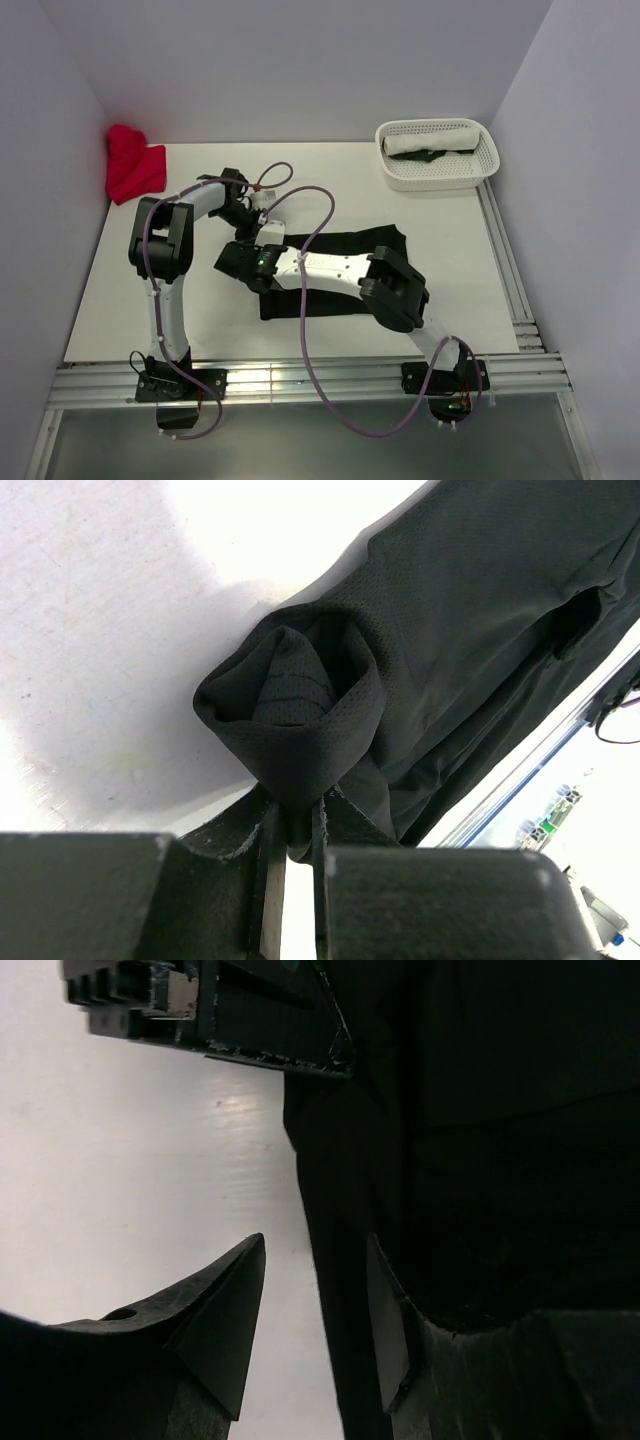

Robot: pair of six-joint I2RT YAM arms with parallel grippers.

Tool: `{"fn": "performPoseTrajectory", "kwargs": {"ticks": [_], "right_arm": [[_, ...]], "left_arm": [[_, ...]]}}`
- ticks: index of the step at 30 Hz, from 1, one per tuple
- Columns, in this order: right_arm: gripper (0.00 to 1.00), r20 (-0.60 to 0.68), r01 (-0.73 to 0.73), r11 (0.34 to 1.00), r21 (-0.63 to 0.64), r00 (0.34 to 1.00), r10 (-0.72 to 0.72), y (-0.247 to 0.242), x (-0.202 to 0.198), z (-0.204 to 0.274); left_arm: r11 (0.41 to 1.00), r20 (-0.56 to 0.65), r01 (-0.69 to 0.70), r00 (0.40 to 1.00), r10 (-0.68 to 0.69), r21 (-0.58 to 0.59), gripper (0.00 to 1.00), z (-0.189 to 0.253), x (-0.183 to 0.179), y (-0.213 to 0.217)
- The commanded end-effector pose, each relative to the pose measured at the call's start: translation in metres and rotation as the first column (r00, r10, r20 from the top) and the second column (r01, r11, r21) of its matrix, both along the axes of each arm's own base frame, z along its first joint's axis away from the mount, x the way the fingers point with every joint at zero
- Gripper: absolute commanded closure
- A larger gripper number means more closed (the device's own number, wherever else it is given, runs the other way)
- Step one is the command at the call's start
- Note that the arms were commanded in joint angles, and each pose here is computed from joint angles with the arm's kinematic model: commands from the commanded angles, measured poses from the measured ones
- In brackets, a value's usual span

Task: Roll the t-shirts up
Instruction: Roll the tshirt

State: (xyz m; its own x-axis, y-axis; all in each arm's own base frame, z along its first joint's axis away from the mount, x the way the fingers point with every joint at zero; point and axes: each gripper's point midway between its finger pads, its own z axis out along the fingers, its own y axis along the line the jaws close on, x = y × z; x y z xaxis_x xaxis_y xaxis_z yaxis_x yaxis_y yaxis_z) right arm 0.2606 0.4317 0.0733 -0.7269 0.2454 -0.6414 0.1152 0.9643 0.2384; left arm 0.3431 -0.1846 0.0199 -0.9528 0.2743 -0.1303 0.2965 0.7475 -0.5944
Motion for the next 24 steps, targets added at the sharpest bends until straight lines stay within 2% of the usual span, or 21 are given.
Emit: {"fn": "performPoseTrajectory", "kwargs": {"ticks": [1, 15, 18, 20, 23, 24], "right_arm": [[0.48, 0.068, 0.005, 0.991, -0.132, 0.998, 0.004, -0.013, 0.013, 0.007], [0.49, 0.040, -0.037, 0.983, -0.179, 0.998, 0.044, -0.003, 0.002, -0.025], [0.49, 0.035, -0.032, 0.974, -0.224, 0.999, 0.041, -0.006, -0.001, -0.030], [0.53, 0.023, -0.038, 0.969, -0.242, 0.999, 0.045, -0.006, -0.005, -0.035], [0.69, 0.005, -0.041, 0.973, -0.227, 0.999, 0.044, -0.007, -0.011, -0.042], [0.70, 0.002, -0.040, 0.975, -0.219, 0.999, 0.042, -0.008, -0.012, -0.043]], "left_arm": [[0.991, 0.047, 0.035, 0.998, -0.041, 0.131, 0.92, -0.013, 0.005, 0.020], [0.990, 0.032, 0.040, 0.998, -0.045, 0.137, 0.89, -0.013, 0.006, 0.017], [0.989, 0.028, 0.039, 0.999, -0.044, 0.139, 0.89, -0.014, 0.006, 0.016], [0.989, 0.025, 0.040, 0.999, -0.044, 0.139, 0.89, -0.015, 0.006, 0.016], [0.989, 0.029, 0.038, 0.999, -0.042, 0.143, 0.87, -0.014, 0.007, 0.016], [0.989, 0.029, 0.038, 0.999, -0.042, 0.140, 0.85, -0.013, 0.008, 0.015]]}}
